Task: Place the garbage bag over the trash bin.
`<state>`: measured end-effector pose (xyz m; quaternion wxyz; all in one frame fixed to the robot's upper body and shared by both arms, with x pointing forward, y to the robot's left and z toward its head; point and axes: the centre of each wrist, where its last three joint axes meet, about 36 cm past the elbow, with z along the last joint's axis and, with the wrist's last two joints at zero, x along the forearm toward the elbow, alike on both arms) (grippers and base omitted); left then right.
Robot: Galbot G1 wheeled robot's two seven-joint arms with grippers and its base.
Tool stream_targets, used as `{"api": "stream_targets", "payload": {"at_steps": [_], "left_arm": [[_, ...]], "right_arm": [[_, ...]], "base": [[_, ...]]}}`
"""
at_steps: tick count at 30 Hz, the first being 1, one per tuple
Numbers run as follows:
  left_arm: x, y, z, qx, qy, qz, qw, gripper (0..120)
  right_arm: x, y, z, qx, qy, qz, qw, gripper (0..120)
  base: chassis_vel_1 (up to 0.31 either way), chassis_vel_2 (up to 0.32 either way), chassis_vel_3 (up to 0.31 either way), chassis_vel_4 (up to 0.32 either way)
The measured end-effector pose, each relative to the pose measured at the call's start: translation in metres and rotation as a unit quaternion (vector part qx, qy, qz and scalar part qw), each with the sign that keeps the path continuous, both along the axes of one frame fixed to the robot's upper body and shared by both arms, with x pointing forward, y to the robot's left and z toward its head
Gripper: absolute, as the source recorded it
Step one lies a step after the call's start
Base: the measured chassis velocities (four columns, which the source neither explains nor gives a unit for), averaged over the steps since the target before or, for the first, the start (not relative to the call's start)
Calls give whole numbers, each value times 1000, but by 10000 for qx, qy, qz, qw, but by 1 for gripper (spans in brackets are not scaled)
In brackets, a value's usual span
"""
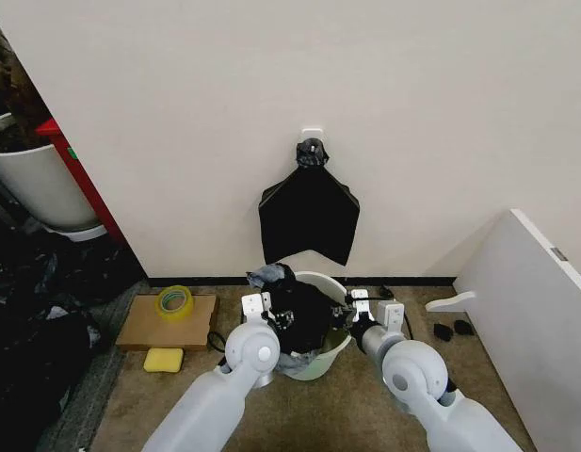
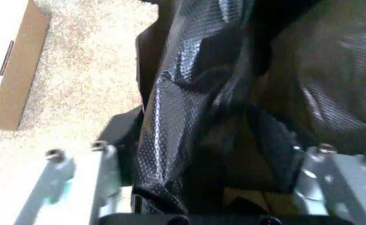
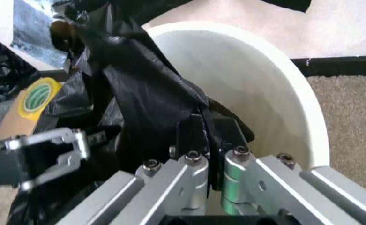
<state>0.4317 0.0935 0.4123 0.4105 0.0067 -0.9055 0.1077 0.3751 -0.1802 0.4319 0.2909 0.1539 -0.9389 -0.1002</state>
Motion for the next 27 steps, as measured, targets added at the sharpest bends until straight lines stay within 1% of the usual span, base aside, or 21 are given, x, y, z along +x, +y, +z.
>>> {"api": "stream_targets", "payload": {"at_steps": [2, 3, 4, 7, 8, 12, 13, 15, 21, 27], "left_arm": [[3, 0, -1, -25, 57, 27, 10000, 49], [4, 0, -1, -48, 77, 47, 9999, 43], [4, 0, -1, -48, 77, 47, 9999, 43], [4, 1, -1, -110, 103, 103, 9998, 28], [4, 1, -1, -110, 103, 103, 9998, 28], [3, 3, -1, -178, 110, 189, 9996, 11], [3, 3, -1, -178, 110, 189, 9996, 11], [2, 5, 0, -221, 98, 240, 9994, 1], [-3, 9, 1, -288, -25, 336, 9990, 0], [-10, 16, 14, -496, -183, 430, 9977, 0]], "right_arm": [[0, 0, 0, -5, 0, -11, 10000, 0], [0, 0, 0, -6, -1, -15, 10000, 0], [0, 0, 0, -6, -1, -15, 10000, 0], [0, 0, 0, -2, -3, -27, 10000, 0], [0, 0, 0, -2, -3, -27, 10000, 0], [0, 1, 1, -2, -5, -37, 10000, 0], [0, 1, 1, -2, -5, -37, 10000, 0], [-1, 2, 1, -10, -10, -49, 10000, 0], [-2, 3, 2, -1, -12, -70, 10000, 0], [-6, 1, 9, 23, -71, -106, 9999, 0]], "base": [[0, 0, 0, 0], [0, 0, 0, 0], [0, 0, 0, 0], [0, 0, 0, 0], [0, 0, 0, 0], [0, 0, 0, 0], [0, 0, 0, 0], [0, 0, 0, 0], [0, 0, 0, 0], [0, 0, 0, 0]]}}
